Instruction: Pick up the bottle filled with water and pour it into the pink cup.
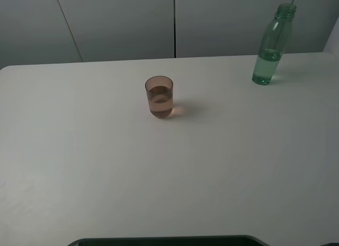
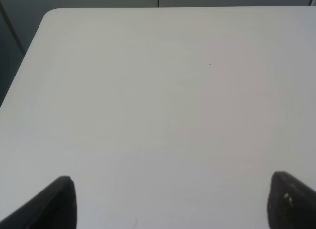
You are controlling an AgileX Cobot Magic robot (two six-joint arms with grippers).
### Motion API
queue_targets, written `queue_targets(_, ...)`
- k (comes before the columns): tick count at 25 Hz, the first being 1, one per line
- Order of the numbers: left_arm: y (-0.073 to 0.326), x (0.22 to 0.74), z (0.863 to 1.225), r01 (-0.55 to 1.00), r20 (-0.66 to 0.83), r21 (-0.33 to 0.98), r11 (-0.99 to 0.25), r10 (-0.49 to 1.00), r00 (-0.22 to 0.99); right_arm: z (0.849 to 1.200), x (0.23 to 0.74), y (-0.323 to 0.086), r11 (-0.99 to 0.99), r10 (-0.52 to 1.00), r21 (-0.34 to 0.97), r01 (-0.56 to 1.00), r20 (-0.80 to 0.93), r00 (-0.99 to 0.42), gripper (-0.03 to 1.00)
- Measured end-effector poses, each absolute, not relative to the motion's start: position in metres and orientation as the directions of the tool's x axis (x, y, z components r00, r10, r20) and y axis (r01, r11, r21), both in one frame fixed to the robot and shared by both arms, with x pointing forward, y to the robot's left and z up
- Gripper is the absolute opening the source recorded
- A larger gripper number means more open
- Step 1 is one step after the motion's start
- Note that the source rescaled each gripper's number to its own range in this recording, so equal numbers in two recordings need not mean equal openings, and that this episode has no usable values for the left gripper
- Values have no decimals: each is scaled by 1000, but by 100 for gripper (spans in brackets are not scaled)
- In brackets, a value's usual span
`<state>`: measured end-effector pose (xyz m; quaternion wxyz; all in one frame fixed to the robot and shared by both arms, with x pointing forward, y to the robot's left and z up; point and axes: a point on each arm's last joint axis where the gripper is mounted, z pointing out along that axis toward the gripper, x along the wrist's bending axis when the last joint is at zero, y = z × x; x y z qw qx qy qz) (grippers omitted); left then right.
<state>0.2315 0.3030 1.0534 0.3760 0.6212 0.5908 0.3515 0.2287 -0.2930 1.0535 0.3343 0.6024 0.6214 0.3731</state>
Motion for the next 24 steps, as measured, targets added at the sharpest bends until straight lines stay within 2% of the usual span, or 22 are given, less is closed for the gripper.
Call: queue_targets(24, 303, 232, 1053, 470, -8, 883, -19, 998, 55, 1054, 229, -293, -4, 998, 866, 499, 34, -51, 100)
